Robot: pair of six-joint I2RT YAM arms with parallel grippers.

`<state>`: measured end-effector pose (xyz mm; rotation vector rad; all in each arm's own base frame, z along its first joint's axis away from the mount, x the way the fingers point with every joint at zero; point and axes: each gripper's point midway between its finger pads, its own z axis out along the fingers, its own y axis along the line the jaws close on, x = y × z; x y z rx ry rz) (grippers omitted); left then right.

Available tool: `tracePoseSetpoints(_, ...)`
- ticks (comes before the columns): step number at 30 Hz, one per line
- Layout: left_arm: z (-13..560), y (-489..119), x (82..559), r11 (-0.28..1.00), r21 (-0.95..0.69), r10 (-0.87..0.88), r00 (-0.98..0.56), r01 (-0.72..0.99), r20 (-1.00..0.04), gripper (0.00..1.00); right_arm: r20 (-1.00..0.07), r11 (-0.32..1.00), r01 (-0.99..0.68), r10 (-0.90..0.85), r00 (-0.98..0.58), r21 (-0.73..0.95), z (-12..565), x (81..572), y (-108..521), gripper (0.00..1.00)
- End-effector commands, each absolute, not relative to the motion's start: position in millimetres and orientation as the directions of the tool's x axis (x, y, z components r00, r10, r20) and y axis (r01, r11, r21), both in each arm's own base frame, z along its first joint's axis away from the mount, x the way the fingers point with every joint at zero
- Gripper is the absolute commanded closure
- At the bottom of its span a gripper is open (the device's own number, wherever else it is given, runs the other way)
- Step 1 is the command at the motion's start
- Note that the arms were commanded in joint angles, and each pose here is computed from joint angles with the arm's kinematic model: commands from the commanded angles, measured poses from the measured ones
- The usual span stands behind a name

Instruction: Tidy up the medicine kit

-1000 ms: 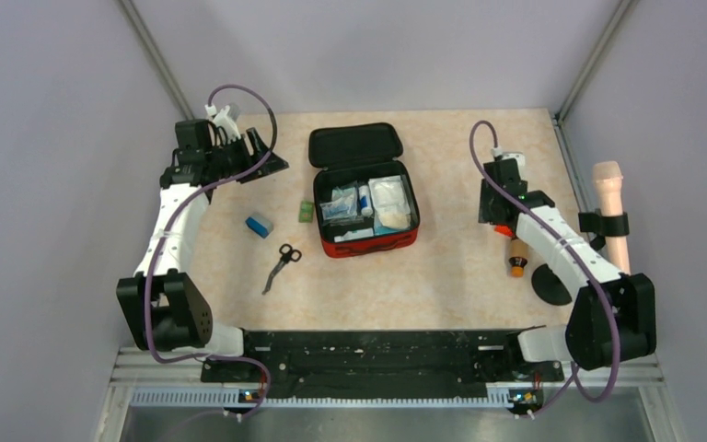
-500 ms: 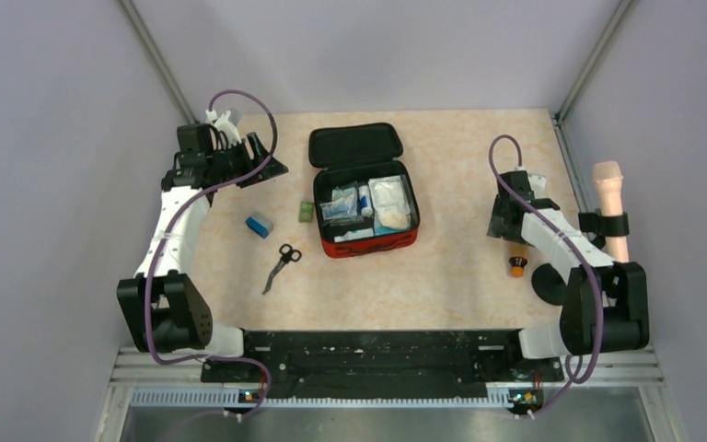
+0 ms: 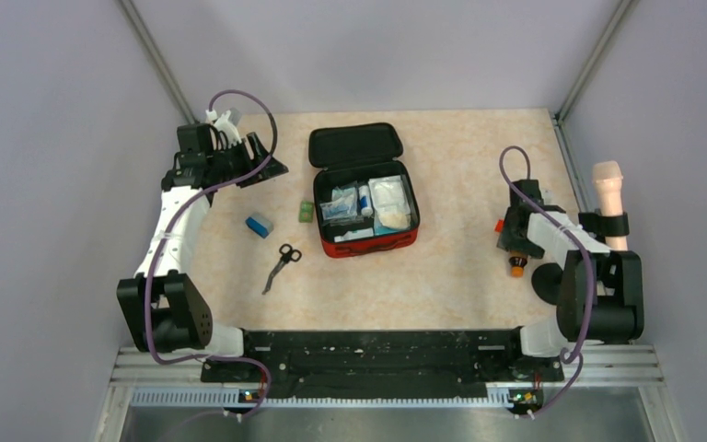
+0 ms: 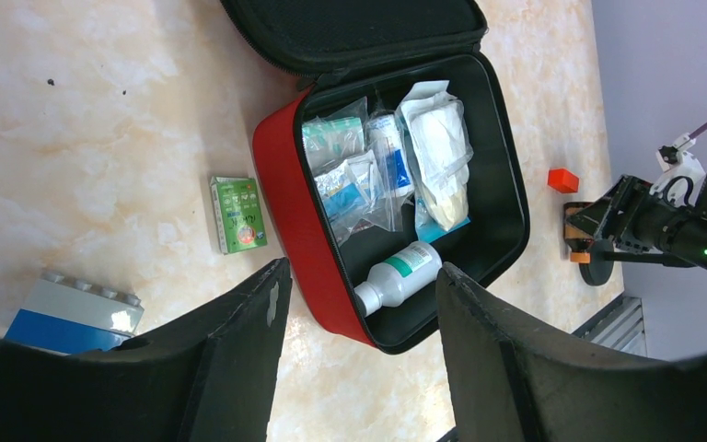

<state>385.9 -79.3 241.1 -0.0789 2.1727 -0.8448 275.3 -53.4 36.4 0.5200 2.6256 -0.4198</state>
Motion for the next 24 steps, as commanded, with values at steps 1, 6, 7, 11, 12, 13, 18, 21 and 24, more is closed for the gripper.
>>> tracePoseSetpoints(1, 253.1, -80.7, 387.3, 0.780, -0.574, -0.304, -0.652, 0.249, -0.695, 0.36, -0.468, 0.899, 0.403, 0.286, -0.836, -0.171, 29.6, 284.3, -59.3, 0.42)
tracePoseSetpoints(6, 250.6, -80.4, 389.2, 0.780, -0.577, -0.308, -0.653, 0.244, -0.692, 0.36, -0.462, 0.933, 0.343, 0.257, -0.849, -0.111, 27.6, 291.4, -47.4, 0.60)
tracePoseSetpoints(7, 250.3, -80.4, 389.0, 0.780, -0.577, -0.308, -0.653, 0.244, -0.692, 0.36, -0.460, 0.937, 0.336, 0.260, -0.849, -0.090, 30.2, 292.6, -43.6, 0.65)
tracePoseSetpoints(11, 249.2, -79.9, 388.8, 0.782, -0.575, -0.307, -0.654, 0.241, -0.691, 0.36, -0.441, 0.945, 0.324, 0.276, -0.854, -0.036, 50.9, 290.5, -27.8, 0.72)
tracePoseSetpoints(12, 248.4, -80.1, 388.6, 0.782, -0.574, -0.305, -0.656, 0.241, -0.691, 0.37, -0.449, 0.953, 0.304, 0.263, -0.854, -0.019, 59.6, 292.9, -21.1, 0.74)
tracePoseSetpoints(13, 247.8, -79.8, 388.6, 0.783, -0.574, -0.305, -0.656, 0.240, -0.690, 0.37, -0.458, 0.959, 0.282, 0.252, -0.852, 0.004, 68.2, 296.0, -13.7, 0.74)
tracePoseSetpoints(18, 244.8, -79.1, 389.8, 0.784, -0.575, -0.308, -0.659, 0.233, -0.686, 0.37, -0.574, 0.994, 0.028, 0.086, -0.815, 0.110, 123.8, 328.3, 62.8, 0.79)
tracePoseSetpoints(21, 243.9, -78.6, 390.5, 0.786, -0.574, -0.307, -0.660, 0.230, -0.686, 0.37, -0.675, 0.959, -0.216, -0.036, -0.737, 0.185, 156.9, 349.2, 122.0, 0.81)
tracePoseSetpoints(24, 243.3, -77.9, 388.9, 0.791, -0.566, -0.303, -0.657, 0.231, -0.691, 0.37, -0.777, 0.820, -0.536, -0.200, -0.597, 0.201, 183.2, 358.0, 181.7, 0.82)
